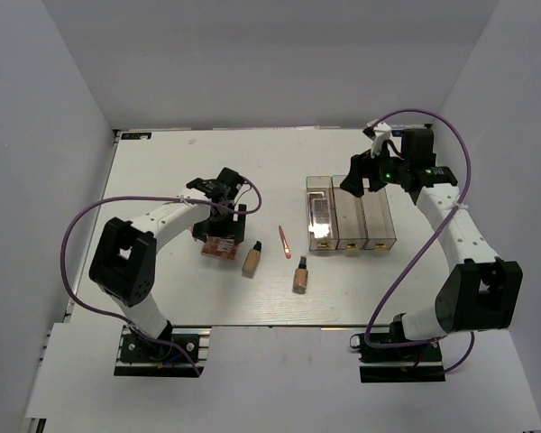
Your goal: Organize the makeup
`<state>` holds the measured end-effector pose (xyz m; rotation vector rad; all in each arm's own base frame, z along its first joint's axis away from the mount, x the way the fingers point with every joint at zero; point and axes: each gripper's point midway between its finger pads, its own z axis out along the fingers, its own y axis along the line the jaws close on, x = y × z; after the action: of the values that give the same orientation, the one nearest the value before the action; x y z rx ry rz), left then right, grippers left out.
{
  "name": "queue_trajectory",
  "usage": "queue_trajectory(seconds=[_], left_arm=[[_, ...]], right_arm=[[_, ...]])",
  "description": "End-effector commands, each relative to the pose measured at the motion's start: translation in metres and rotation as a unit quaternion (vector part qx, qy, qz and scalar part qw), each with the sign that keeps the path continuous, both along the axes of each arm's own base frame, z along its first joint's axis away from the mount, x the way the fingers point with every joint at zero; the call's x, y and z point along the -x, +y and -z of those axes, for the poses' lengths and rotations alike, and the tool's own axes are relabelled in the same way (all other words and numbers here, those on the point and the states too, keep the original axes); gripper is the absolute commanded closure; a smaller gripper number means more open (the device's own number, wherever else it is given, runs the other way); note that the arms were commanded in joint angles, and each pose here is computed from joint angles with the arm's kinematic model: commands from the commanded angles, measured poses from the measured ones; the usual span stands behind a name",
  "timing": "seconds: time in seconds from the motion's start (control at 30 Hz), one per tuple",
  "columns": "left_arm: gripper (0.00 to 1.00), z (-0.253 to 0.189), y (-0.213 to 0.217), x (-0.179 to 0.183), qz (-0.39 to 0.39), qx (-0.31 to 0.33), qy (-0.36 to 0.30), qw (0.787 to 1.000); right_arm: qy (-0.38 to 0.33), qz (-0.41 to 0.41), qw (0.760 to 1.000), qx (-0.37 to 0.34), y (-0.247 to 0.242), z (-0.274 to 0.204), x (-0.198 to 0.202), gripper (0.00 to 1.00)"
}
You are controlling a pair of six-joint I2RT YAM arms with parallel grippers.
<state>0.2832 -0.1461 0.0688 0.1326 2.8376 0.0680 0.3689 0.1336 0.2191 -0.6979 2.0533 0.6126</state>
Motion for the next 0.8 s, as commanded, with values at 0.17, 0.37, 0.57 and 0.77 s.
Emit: queue_trajectory(seconds=[0.17, 0.37, 0.57, 0.77], left_arm=[[0.02, 0.02, -0.013, -0.021, 0.045, 0.01, 0.0, 0.999], [0.02, 0.024, -0.012, -0.03, 0.053, 0.014, 0.006, 0.998], [0.02, 0.022, -0.004, -0.037, 0.047, 0.004, 0.002, 0.999], [0.02, 0.02, 0.005, -0.04, 0.042, -0.011, -0.004, 0.999]], right_arm=[[-0.001, -0.013, 1.0, 0.0, 0.003, 0.002, 0.003, 0.19], [0.002, -0.011, 1.0, 0.0, 0.002, 0.004, 0.004, 0.19], [0.003, -0.013, 1.0, 0.001, 0.003, 0.005, 0.002, 0.19], [0.005, -0.015, 1.0, -0.001, 0.004, 0.005, 0.0, 0.19]])
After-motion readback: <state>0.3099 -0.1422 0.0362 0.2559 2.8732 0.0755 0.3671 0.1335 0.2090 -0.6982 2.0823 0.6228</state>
